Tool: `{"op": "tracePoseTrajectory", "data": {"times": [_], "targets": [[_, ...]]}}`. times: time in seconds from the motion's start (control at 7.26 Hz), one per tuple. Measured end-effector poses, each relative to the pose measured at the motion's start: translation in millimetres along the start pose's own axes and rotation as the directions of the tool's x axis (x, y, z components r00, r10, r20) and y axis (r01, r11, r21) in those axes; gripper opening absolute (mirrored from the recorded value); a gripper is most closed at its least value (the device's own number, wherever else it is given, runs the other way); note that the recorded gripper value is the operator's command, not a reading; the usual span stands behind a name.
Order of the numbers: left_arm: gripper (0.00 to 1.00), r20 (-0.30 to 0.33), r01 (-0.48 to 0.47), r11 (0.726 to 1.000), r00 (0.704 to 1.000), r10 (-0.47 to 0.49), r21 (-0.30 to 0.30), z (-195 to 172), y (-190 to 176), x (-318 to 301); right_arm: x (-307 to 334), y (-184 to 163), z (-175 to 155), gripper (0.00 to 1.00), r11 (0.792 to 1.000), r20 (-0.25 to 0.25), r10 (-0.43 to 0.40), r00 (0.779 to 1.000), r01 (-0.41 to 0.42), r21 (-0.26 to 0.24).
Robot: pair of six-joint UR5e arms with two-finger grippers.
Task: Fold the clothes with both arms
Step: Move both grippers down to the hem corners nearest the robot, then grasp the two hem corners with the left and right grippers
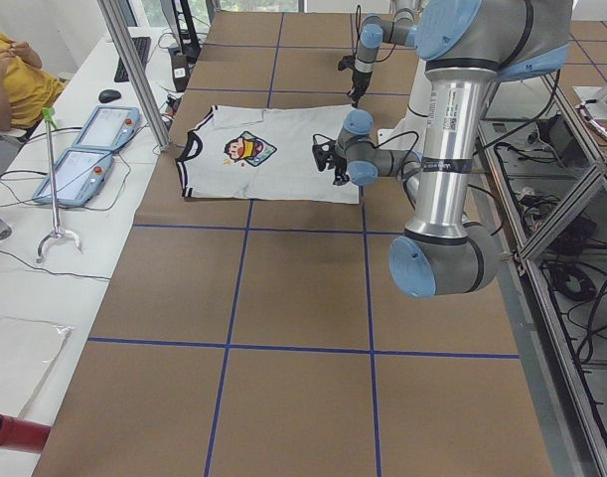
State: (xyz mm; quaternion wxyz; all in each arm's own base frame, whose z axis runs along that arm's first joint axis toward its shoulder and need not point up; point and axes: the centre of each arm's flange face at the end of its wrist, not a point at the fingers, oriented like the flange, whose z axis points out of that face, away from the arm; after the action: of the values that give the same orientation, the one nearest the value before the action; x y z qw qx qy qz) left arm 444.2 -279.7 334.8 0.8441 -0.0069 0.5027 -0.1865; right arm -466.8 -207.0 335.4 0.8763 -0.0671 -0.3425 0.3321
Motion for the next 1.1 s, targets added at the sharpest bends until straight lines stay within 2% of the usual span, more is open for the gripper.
{"op": "tracePoseTrajectory", "data": {"times": [0.41, 0.69, 1.1], "targets": [[0.60, 0.124, 0.025, 1.000, 0.992, -0.023, -0.012, 18, 33, -18, 2, -2, 4, 0.00, 1.000, -0.007, 0.002, 1.000, -0.001, 0.008], [0.58, 0.170, 0.042, 0.999, 0.985, -0.041, -0.005, 23, 37, -24, 2, -2, 5, 0.00, 1.000, -0.008, 0.003, 1.000, -0.003, 0.009], [0.57, 0.205, 0.045, 0.999, 0.978, -0.043, -0.005, 28, 39, -33, 2, -3, 4, 0.00, 1.000, -0.006, 0.003, 1.000, -0.003, 0.010]]}}
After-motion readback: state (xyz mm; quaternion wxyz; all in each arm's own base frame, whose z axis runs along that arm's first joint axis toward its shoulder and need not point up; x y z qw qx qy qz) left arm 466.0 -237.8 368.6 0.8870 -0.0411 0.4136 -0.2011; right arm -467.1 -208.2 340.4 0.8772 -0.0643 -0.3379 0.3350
